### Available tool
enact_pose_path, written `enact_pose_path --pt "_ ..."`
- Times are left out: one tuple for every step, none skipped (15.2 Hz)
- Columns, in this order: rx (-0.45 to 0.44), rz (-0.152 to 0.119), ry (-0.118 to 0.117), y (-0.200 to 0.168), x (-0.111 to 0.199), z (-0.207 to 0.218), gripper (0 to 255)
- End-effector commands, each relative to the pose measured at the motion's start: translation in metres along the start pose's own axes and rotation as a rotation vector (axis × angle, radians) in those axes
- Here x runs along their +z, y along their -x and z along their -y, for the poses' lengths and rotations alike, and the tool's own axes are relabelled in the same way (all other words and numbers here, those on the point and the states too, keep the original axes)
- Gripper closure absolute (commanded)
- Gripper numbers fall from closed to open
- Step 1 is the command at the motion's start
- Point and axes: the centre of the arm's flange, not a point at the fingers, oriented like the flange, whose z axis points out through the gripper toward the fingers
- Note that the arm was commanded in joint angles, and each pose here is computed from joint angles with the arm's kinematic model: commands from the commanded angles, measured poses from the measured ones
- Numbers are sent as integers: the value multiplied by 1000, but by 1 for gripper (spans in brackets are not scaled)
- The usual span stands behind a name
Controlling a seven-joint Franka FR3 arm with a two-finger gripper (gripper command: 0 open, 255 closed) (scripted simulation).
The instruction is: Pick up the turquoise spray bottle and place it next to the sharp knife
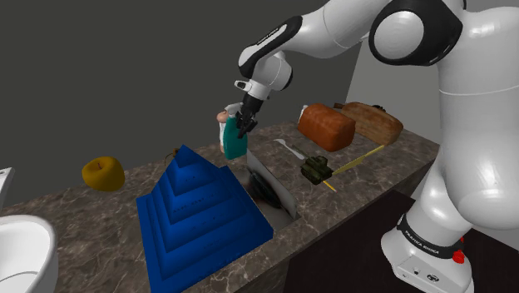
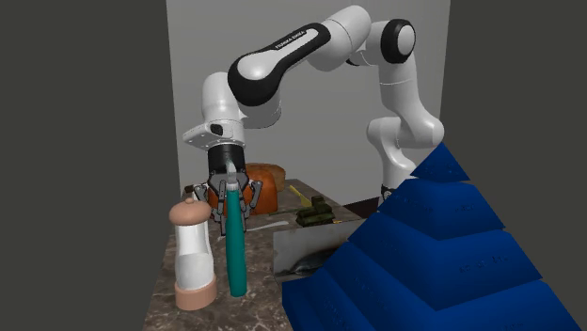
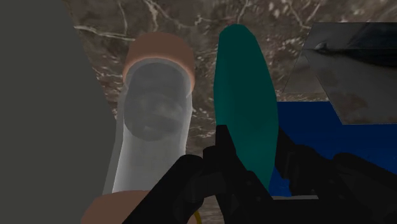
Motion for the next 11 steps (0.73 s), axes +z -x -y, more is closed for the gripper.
enact_pose_path --pt "0 0 0 -5 -9 0 255" --pt "0 0 0 -7 -13 0 255" --pt "0 0 0 -10 -18 0 255" --pt "0 0 0 -13 -22 0 255" --pt "0 0 0 -15 -27 0 255" --pt "0 0 0 -18 -31 0 255" --pt "0 0 0 -20 -36 0 255" --pt "0 0 0 -23 -41 0 255" --pt "0 0 0 -26 -45 0 255" --pt "0 0 0 -28 -50 0 255" --pt "0 0 0 -31 -54 0 255"
